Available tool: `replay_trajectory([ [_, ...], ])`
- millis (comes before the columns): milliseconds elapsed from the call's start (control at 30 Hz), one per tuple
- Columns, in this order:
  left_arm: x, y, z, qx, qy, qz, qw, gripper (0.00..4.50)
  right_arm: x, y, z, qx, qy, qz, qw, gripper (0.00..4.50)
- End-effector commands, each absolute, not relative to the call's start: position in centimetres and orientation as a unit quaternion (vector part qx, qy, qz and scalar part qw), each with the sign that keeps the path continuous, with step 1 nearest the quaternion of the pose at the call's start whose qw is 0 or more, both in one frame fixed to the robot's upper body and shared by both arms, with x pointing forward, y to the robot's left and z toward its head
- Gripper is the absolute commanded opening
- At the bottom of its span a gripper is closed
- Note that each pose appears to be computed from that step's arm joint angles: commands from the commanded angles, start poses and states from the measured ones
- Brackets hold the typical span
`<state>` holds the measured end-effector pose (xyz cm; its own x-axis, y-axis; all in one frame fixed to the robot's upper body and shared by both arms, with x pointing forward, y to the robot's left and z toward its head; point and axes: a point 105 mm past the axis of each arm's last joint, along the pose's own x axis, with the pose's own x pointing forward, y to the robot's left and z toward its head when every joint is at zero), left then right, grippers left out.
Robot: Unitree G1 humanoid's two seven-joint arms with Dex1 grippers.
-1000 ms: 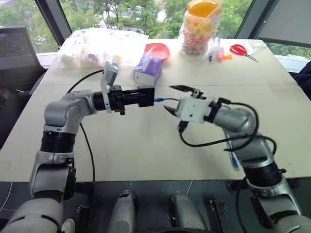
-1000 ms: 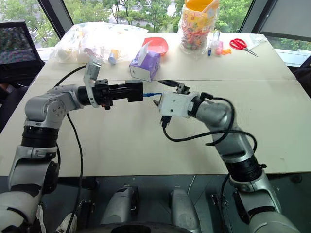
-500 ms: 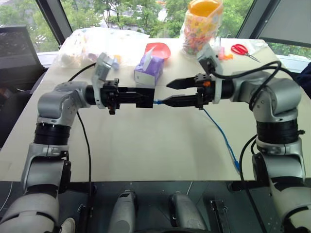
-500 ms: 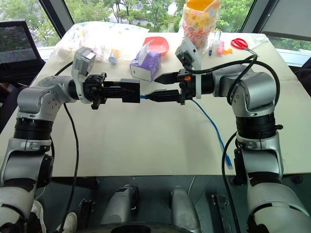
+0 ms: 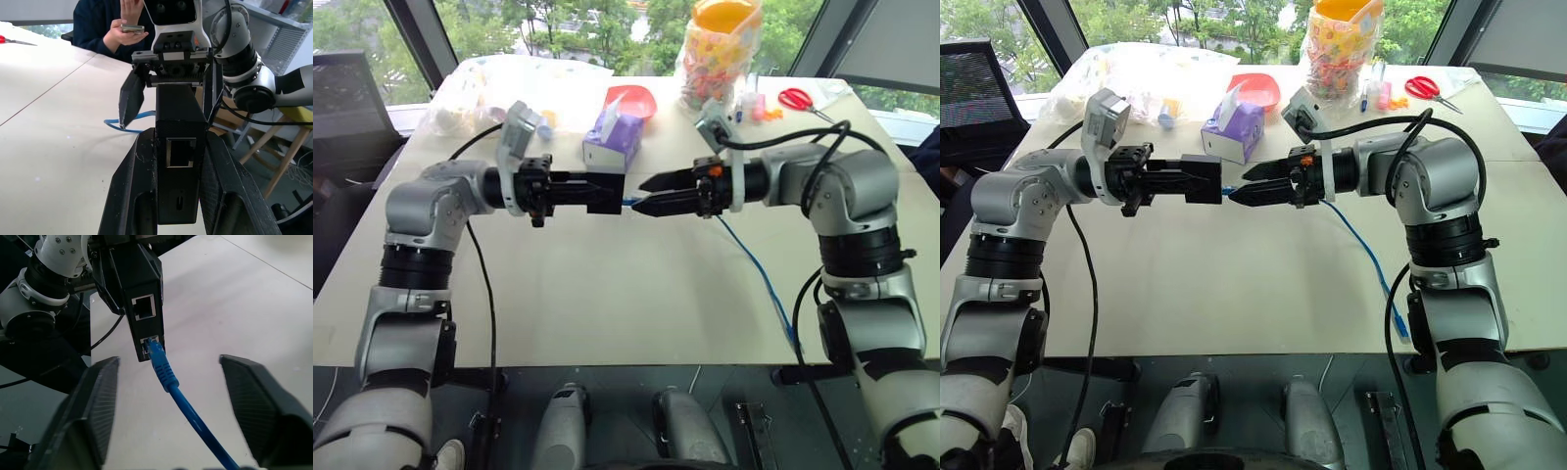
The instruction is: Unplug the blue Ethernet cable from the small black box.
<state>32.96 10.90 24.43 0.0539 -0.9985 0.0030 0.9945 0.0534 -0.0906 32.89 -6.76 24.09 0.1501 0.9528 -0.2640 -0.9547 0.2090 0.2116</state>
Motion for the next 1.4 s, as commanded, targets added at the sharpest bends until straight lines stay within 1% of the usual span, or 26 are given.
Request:
replay_trajectory([
  [33,32.7,10.9,26.7,-0.023,-0.007,-0.691,0.722,0.50,32.6,-6.1,25.3,-0.010,0.150,0.641,0.753,2.74],
  [500,32.8,10.6,26.0,-0.017,-0.003,-0.691,0.723,0.50,32.3,-5.7,25.6,-0.003,0.151,0.651,0.744,2.74],
  [600,32.7,10.5,25.9,-0.015,-0.001,-0.691,0.722,0.50,32.3,-5.6,25.7,-0.002,0.151,0.651,0.744,1.91],
  [933,32.6,10.6,25.4,-0.005,0.005,-0.693,0.721,0.50,32.2,-5.3,25.7,0.001,0.154,0.654,0.741,1.91],
  [1400,32.8,10.7,25.6,-0.004,-0.001,-0.689,0.724,0.50,32.1,-5.3,25.4,-0.002,0.160,0.656,0.737,1.91],
])
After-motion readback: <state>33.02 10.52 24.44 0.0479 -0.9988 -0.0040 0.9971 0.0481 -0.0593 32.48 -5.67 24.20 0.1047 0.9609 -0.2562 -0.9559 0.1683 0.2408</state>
